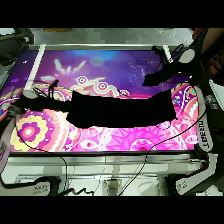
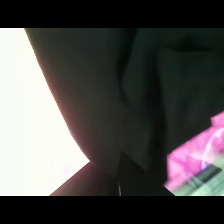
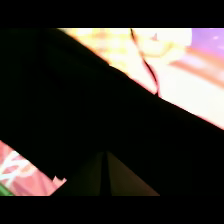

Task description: Fold the clothes and pants, and hang the long-sleeved shirts on hangers.

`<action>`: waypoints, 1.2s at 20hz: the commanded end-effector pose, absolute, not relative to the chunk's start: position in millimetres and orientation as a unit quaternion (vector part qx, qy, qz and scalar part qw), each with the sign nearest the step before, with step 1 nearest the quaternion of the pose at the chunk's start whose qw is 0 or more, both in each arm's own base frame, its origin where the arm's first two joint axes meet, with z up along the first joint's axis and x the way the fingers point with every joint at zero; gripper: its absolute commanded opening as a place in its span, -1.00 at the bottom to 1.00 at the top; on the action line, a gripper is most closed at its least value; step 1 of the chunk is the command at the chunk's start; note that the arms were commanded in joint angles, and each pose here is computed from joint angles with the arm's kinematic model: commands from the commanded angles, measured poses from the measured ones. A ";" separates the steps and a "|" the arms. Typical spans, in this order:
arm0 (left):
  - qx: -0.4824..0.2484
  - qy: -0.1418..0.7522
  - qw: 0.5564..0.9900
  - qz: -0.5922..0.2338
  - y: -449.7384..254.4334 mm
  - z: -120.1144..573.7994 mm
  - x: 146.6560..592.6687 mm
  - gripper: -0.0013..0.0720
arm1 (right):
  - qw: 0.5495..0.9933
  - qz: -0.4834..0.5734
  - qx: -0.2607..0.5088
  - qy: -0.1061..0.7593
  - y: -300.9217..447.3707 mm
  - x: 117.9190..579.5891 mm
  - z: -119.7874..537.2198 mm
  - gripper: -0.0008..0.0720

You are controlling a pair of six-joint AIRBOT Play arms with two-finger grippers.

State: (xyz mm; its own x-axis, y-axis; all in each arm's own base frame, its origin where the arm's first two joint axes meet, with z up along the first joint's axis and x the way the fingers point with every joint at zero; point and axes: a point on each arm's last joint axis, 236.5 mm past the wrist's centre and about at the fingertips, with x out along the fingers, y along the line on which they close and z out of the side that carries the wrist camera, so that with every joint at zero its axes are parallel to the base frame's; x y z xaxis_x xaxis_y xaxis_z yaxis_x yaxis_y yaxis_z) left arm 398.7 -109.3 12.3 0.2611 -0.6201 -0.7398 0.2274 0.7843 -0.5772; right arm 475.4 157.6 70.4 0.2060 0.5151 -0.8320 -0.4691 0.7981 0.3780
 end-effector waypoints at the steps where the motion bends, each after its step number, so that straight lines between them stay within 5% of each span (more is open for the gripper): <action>1: -0.177 0.529 0.792 -0.246 -104.1 95.9 375.8 -0.94 | 0.752 0.335 0.014 0.567 195.0 456.2 34.6 -0.94; 8: -0.147 0.448 0.861 -0.191 -84.7 182.3 347.3 -0.95 | 0.754 0.372 0.038 0.540 321.4 413.8 -31.4 -0.94; 17: -0.156 0.429 0.866 -0.204 -97.1 187.1 358.3 -0.94 | 0.780 0.393 0.134 0.469 489.7 354.3 -37.5 -0.94; 24: -0.197 0.412 0.845 -0.278 -179.7 173.6 393.4 -0.94 | 0.805 0.344 0.100 0.472 397.9 420.8 -25.4 -0.94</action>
